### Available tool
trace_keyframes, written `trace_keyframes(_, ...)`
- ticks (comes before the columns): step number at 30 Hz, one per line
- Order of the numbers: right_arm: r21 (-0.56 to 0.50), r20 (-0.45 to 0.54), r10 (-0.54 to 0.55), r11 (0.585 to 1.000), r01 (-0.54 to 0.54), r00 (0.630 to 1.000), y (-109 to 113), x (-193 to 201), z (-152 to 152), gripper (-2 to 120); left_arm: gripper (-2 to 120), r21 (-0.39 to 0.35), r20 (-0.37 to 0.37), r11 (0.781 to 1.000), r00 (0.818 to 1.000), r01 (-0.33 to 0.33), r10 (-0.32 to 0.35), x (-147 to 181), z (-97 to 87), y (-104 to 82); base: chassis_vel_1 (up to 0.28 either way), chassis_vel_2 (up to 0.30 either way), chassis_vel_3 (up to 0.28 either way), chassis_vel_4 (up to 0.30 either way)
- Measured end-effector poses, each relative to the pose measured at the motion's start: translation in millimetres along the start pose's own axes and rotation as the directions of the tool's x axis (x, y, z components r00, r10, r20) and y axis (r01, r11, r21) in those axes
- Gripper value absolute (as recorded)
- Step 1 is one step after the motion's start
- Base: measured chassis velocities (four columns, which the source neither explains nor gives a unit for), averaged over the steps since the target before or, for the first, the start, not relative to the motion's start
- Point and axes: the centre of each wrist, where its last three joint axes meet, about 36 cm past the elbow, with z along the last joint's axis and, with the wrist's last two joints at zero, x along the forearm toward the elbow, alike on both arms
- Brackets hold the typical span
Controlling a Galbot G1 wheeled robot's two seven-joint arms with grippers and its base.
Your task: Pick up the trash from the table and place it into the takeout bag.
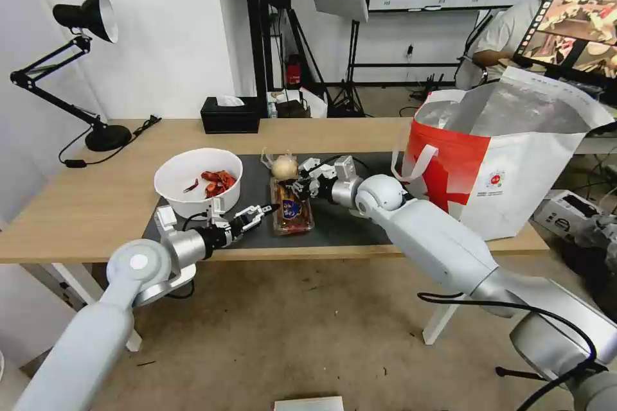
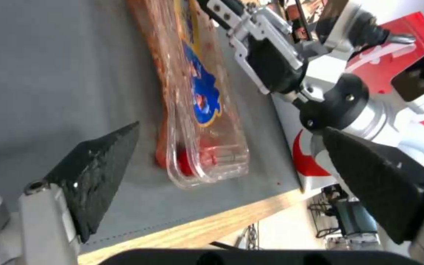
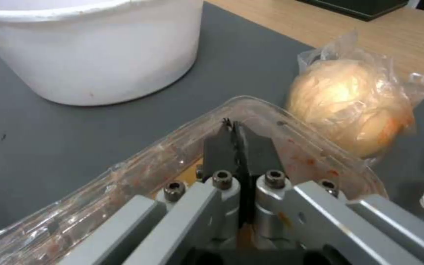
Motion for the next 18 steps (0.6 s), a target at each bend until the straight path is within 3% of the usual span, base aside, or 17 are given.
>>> trace_keyframes(18,-0.008,0.007,-0.001,1.000,0.002,1.000,0,2,1,0,100,0.005,-0.021,1.000,1.000,0.009,-0.009,-27,4.4,1.2,0.000,0.000,0.000,0.000)
